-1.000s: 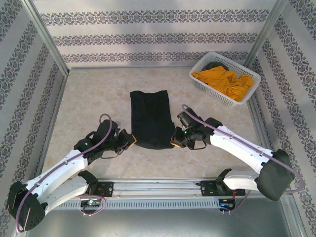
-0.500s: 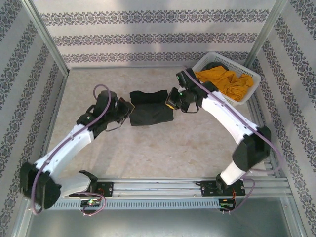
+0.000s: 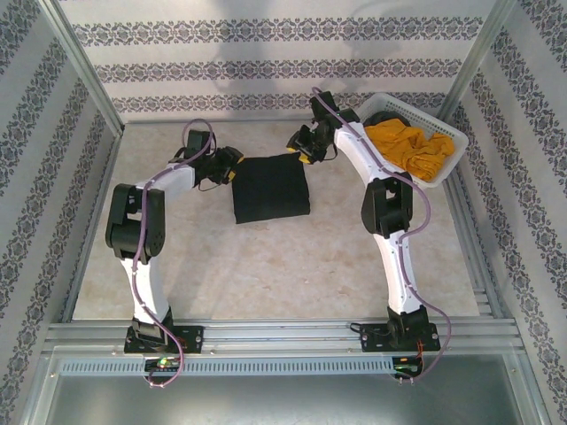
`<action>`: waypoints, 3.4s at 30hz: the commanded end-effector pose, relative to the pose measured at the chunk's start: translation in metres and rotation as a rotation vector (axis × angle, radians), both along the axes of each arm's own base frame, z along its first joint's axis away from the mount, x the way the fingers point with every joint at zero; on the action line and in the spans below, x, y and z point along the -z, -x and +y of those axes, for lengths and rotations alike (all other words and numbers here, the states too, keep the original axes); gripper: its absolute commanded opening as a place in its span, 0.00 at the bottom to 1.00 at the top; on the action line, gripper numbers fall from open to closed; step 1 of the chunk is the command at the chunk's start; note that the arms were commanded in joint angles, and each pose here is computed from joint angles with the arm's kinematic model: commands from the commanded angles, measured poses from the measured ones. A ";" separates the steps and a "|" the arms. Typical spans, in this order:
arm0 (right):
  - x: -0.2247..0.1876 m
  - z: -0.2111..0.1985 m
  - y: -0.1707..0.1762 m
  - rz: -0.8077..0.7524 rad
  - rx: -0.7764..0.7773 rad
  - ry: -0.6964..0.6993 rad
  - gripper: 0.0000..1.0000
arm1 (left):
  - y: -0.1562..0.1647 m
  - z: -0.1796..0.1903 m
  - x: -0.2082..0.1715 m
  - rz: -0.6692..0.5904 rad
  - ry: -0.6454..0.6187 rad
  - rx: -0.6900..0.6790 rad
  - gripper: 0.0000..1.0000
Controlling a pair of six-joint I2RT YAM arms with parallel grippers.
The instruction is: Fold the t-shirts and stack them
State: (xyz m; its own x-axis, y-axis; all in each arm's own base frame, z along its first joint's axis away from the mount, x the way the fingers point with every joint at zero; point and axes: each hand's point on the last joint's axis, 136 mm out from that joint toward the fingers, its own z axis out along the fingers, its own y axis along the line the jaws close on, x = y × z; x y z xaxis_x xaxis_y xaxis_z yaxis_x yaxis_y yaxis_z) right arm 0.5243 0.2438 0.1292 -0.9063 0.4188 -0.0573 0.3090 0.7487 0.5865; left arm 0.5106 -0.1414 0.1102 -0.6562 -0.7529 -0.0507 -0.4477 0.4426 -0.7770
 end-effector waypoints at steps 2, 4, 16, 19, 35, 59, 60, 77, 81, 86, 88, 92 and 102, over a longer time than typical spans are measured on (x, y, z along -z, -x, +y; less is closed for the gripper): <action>-0.054 -0.003 0.033 -0.114 -0.076 -0.017 0.48 | 0.040 -0.010 -0.079 -0.174 -0.018 0.051 0.54; -0.065 -0.007 0.056 -0.184 -0.078 -0.047 0.49 | 0.080 -0.016 -0.074 -0.128 -0.026 0.022 0.53; -0.063 -0.024 0.202 -0.330 -0.036 -0.342 0.59 | 0.158 -0.118 -0.022 -0.077 0.178 -0.220 0.63; -0.061 -0.029 0.214 -0.318 -0.032 -0.339 0.58 | 0.142 -0.147 0.001 -0.042 0.275 -0.266 0.64; -0.063 -0.066 0.243 -0.296 0.021 -0.299 0.58 | 0.099 -0.169 0.080 0.051 0.288 -0.484 0.38; -0.058 -0.059 0.216 -0.280 0.015 -0.305 0.56 | 0.017 0.132 0.074 -0.043 0.096 -0.152 0.00; -0.056 -0.057 0.214 -0.275 0.014 -0.305 0.55 | 0.020 0.145 0.080 -0.012 0.066 -0.138 0.00; -0.074 -0.044 0.186 -0.353 -0.057 -0.283 0.59 | 0.026 0.210 0.020 -0.081 -0.130 -0.210 0.98; -0.089 -0.063 0.178 -0.423 -0.017 -0.194 0.98 | 0.055 0.192 -0.030 -0.147 -0.214 -0.237 1.00; -0.112 -0.126 0.176 -0.545 0.115 0.112 0.98 | 0.107 0.159 -0.093 -0.324 -0.425 -0.284 1.00; -0.119 -0.167 0.180 -0.566 0.216 0.322 0.98 | 0.137 0.156 -0.116 -0.369 -0.599 -0.356 1.00; -0.116 -0.251 0.191 -0.549 0.414 0.771 0.98 | 0.192 0.180 -0.113 -0.191 -1.006 -0.459 1.00; -0.025 -0.263 0.172 -0.733 0.162 0.995 0.98 | 0.196 0.186 -0.021 -0.406 -1.260 -0.165 1.00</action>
State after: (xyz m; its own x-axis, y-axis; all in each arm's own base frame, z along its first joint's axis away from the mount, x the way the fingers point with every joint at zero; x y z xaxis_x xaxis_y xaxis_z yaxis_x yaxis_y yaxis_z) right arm 0.3279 -0.0136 0.1376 -0.5717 0.1064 -0.8136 0.3025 0.9490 -0.0885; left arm 0.2965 0.0355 0.1049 -0.4742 -0.2160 -0.8535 -0.4310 0.9023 0.0111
